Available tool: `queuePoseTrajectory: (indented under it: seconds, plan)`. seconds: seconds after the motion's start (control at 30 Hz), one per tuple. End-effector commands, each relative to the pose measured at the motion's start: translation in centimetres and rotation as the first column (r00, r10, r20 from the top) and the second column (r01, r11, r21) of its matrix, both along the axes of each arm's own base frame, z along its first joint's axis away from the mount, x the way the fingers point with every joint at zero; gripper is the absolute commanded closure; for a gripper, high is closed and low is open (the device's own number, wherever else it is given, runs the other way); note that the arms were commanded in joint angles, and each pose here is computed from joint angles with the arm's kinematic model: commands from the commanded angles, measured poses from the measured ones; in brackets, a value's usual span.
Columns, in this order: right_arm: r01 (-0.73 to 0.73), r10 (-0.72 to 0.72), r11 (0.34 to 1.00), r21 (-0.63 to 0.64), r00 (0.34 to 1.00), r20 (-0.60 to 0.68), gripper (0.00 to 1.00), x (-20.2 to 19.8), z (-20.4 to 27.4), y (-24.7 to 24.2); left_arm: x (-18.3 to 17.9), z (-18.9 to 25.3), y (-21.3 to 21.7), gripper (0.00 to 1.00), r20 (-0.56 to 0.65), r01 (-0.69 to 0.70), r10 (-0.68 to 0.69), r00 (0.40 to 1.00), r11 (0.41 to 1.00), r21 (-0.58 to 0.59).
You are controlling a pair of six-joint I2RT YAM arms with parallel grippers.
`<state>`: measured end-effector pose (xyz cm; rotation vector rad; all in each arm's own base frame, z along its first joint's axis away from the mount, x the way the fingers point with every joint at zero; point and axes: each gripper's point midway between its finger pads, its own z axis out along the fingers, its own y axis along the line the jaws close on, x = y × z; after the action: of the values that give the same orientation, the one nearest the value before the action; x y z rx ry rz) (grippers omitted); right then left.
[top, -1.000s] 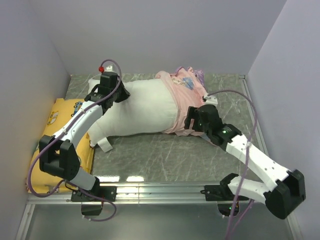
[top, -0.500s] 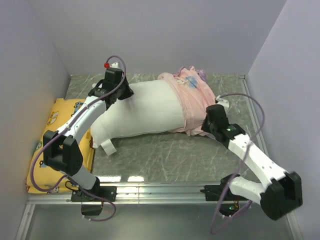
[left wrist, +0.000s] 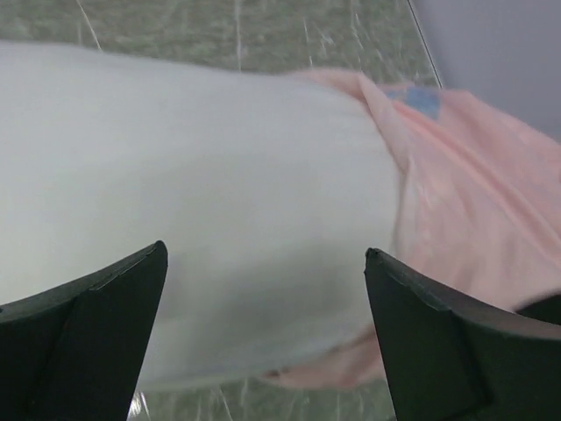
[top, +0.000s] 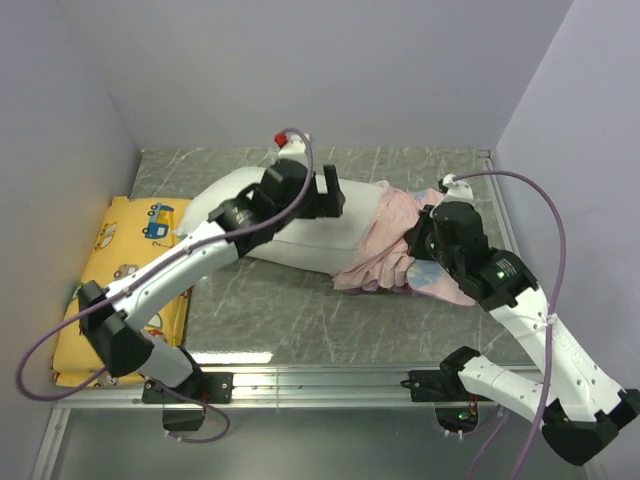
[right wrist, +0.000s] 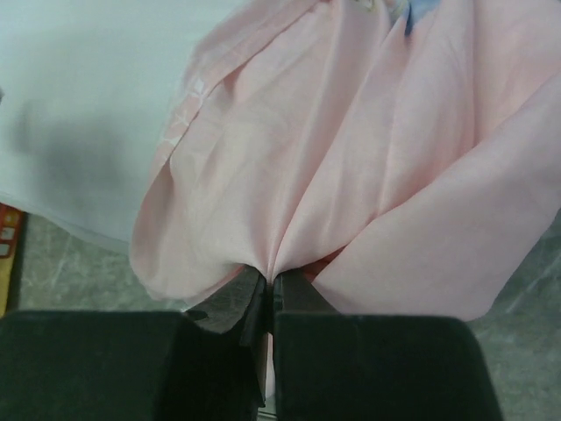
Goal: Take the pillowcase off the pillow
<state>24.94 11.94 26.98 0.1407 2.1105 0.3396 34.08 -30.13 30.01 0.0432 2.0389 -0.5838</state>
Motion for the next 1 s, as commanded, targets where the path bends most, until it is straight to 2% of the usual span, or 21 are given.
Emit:
queuePoseTrajectory:
  seconds: [0.0,0.17,0.37,0.4,0.43,0.47,0.53,0.57,0.67,0.73,0.77,0.83,0.87,0.97]
  plan:
    - [0.006,-0.007,1.000,0.005,0.997,0.071,1.00,1.3,2.6,0.3,-2.3,-2.3,0.9,0.01,-0.007,-0.071,0.071,0.997,0.997,0.034]
    - [0.003,-0.003,1.000,0.002,0.997,0.072,1.00,1.7,3.1,0.6,-5.0,-7.6,-1.5,0.01,-0.100,0.005,-0.009,0.995,0.999,-0.043]
    - [-0.008,0.007,1.000,0.005,0.998,0.065,1.00,1.5,2.6,1.0,-2.6,-10.2,-2.7,0.01,-0.133,-0.066,0.063,0.989,0.998,-0.020]
    - [-0.004,0.003,1.000,0.002,0.998,0.065,1.00,1.5,2.6,0.9,-1.8,-11.4,-2.7,0.08,-0.152,-0.079,0.078,0.985,0.997,0.000]
    - [-0.002,0.002,1.000,-0.005,0.998,0.066,1.00,1.5,2.6,0.8,-1.1,-11.8,-2.5,0.22,-0.169,-0.083,0.081,0.982,0.996,-0.009]
    - [0.009,-0.008,1.000,-0.013,0.997,0.075,1.00,1.6,2.8,0.5,0.4,-12.2,-1.1,0.61,-0.184,-0.127,0.121,0.975,0.992,-0.017]
    - [0.056,-0.052,0.997,-0.050,0.995,0.086,1.00,1.8,3.0,-0.7,2.7,-12.4,1.1,0.94,-0.188,-0.180,0.169,0.967,0.983,-0.039]
    - [0.078,-0.072,0.995,-0.061,0.993,0.089,1.00,1.9,3.1,-1.2,3.4,-12.5,2.1,1.00,-0.190,-0.204,0.195,0.962,0.979,-0.027]
    - [0.191,-0.185,0.978,-0.081,0.980,0.072,1.00,2.8,2.7,-4.6,5.4,-11.2,6.5,1.00,-0.163,-0.300,0.296,0.941,0.954,-0.006]
    - [0.220,-0.217,0.975,-0.043,0.974,0.071,1.00,3.0,2.5,-6.1,6.5,-9.8,10.0,1.00,-0.151,-0.372,0.363,0.919,0.928,-0.031]
    - [0.303,-0.300,0.952,-0.031,0.951,0.077,1.00,3.3,2.7,-8.6,6.7,-9.4,10.8,1.00,-0.163,-0.375,0.361,0.918,0.925,-0.061]
    - [0.359,-0.357,0.933,-0.007,0.930,0.087,1.00,2.9,2.9,-10.4,7.5,-8.7,14.2,1.00,-0.172,-0.419,0.395,0.902,0.899,-0.131]
    - [0.397,-0.395,0.918,0.001,0.914,0.092,1.00,2.8,3.1,-11.5,7.2,-8.2,14.1,1.00,-0.197,-0.384,0.349,0.916,0.904,-0.185]
    - [0.409,-0.410,0.912,0.027,0.907,0.099,1.00,2.6,3.6,-11.8,7.4,-8.3,15.4,1.00,-0.215,-0.394,0.352,0.911,0.898,-0.195]
